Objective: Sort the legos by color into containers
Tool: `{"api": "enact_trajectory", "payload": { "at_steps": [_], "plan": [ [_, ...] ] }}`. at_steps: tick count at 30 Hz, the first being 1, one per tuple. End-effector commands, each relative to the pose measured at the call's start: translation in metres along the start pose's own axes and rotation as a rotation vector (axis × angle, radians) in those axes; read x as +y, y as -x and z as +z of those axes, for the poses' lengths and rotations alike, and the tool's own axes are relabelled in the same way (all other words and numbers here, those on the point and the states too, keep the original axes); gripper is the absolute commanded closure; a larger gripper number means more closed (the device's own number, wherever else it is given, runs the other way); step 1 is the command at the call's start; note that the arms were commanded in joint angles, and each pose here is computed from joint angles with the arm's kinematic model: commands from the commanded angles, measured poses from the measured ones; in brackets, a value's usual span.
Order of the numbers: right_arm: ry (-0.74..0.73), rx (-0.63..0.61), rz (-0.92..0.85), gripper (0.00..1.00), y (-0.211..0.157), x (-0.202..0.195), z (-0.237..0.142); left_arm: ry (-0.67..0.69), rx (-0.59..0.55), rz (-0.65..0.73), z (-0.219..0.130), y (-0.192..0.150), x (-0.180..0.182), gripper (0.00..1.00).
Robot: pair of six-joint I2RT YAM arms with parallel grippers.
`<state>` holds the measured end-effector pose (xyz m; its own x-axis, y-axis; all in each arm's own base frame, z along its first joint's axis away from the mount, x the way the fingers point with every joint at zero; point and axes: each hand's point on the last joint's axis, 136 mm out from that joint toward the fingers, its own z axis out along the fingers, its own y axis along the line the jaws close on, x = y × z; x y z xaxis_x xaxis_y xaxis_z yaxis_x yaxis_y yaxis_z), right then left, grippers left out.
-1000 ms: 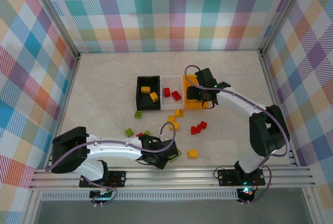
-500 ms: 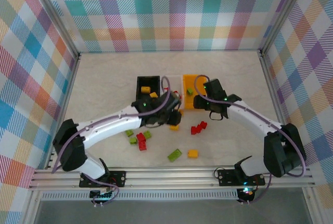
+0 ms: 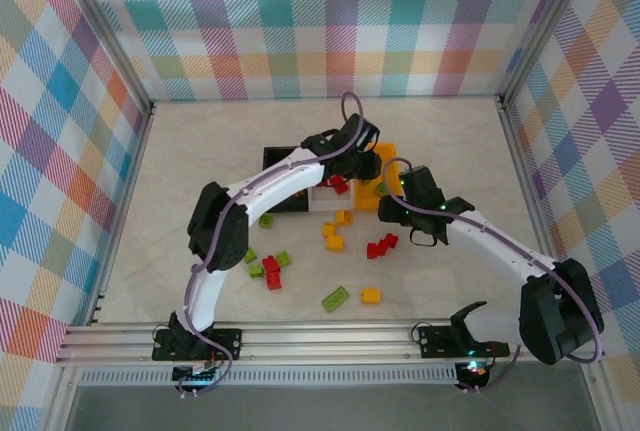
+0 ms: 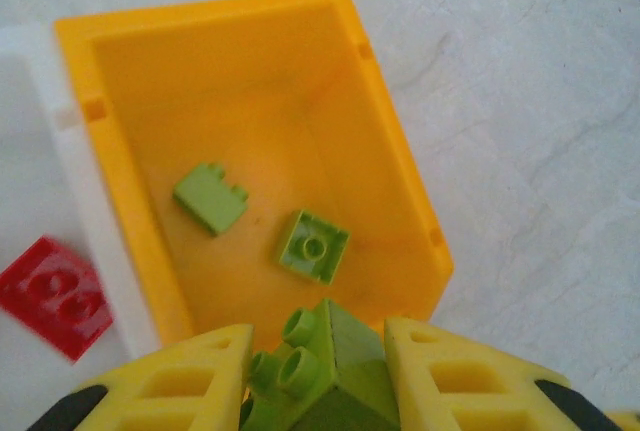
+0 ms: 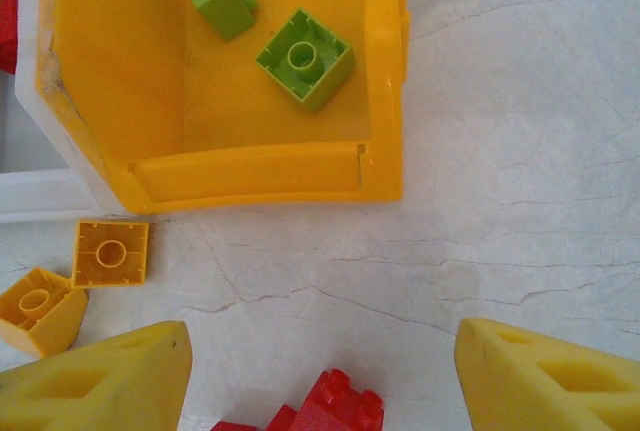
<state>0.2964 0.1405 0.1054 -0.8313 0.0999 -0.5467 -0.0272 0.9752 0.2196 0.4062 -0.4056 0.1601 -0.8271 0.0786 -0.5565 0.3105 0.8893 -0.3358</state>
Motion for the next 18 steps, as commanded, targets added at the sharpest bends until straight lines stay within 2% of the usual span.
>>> {"api": "enact_trajectory", "payload": {
  "at_steps": [1, 3, 6, 9, 13, 18],
  "plan": [
    [0.017, -0.019, 0.012, 0.28, 0.001, 0.001, -0.004, 0.011, 0.028, -0.002, 0.007, 0.007, 0.002, 0.61],
    [0.017, -0.025, 0.01, 0.28, 0.002, 0.001, -0.007, 0.007, 0.031, -0.006, 0.012, 0.011, -0.002, 0.49],
    [0.025, -0.031, 0.009, 0.27, 0.003, 0.002, -0.009, -0.01, 0.017, -0.017, 0.011, 0.018, -0.008, 0.37],
    [0.031, -0.029, 0.009, 0.27, 0.002, 0.002, -0.011, -0.023, 0.002, -0.028, 0.004, 0.024, -0.012, 0.3],
    [0.04, -0.014, 0.008, 0.27, -0.004, 0.002, -0.012, -0.05, -0.026, -0.042, -0.016, 0.032, -0.018, 0.26],
    [0.055, 0.043, 0.004, 0.31, -0.026, -0.002, -0.009, -0.103, -0.103, -0.071, -0.063, 0.032, -0.017, 0.17]
  ]
}}
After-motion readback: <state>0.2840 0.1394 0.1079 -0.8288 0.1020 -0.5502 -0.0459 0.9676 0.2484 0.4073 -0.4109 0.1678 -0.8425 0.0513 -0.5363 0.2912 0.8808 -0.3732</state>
